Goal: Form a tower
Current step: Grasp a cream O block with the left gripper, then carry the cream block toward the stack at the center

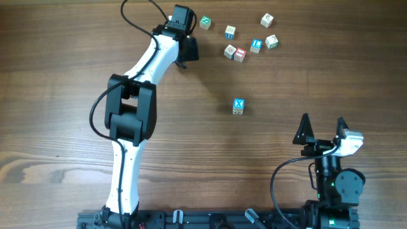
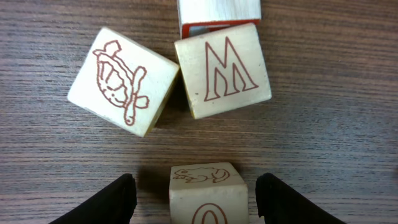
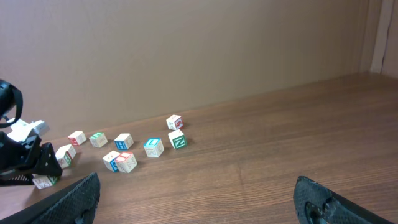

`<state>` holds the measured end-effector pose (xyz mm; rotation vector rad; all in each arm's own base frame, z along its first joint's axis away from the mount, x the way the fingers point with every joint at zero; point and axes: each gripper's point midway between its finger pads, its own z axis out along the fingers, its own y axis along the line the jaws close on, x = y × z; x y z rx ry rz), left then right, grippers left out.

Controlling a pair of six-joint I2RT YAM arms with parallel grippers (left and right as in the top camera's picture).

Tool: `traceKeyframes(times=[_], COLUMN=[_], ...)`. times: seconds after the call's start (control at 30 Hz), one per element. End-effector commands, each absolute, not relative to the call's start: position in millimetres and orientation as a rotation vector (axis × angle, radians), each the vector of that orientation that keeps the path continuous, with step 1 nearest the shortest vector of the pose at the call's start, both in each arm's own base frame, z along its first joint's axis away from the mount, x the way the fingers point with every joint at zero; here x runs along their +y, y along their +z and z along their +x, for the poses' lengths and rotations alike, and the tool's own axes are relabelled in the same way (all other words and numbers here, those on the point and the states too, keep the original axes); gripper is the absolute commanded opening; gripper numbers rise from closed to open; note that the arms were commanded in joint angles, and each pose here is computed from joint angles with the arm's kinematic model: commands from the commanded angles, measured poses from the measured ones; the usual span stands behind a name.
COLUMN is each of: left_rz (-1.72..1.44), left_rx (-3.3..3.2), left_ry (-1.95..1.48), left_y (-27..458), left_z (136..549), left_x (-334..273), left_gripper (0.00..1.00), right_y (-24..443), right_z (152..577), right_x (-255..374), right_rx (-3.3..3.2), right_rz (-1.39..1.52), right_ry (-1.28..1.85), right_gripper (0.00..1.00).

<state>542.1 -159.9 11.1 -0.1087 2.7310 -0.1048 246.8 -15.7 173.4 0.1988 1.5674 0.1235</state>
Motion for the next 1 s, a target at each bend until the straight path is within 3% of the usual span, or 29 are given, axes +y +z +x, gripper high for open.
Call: traceKeyframes(times=[0.0, 0.13, 0.37, 0.43, 0.47, 0.7, 0.8, 0.97], left_rz=[-0.107, -0.105, -0.105, -0.105, -0.105, -0.103, -0.1, -0.04], left_rx=[2.713, 2.711, 2.706, 2.706, 2.706, 2.716, 2.718, 2.639], left_ry=[-0.1, -0.102, -0.103, -0.103, -0.103, -0.1, -0.1, -0.153], left_y=[18, 28, 32, 32, 32, 35, 56, 133], left_z=[546, 547, 549, 549, 549, 547, 545, 529], left_x=[-158, -160, -160, -160, -160, -160, -161, -184], left_gripper=[0.64, 0.56, 0.54, 0.38, 0.36, 0.35, 0.34, 0.34], right_y=[175, 175, 175, 175, 175, 175, 175, 175], right_z=[247, 247, 247, 247, 247, 247, 247, 247], right_x=[-12, -12, -12, -12, -12, -12, -12, -12], right_rx=[1.562, 1.562, 1.562, 1.562, 1.562, 1.562, 1.562, 1.562], right_rz=[0.187, 0.187, 0.187, 0.187, 0.187, 0.187, 0.187, 0.187], right_ry=[0.144, 0.143, 0.144, 0.143, 0.144, 0.144, 0.144, 0.144], right_gripper=[1.0, 1.0, 1.0, 1.0, 1.0, 1.0, 1.0, 1.0])
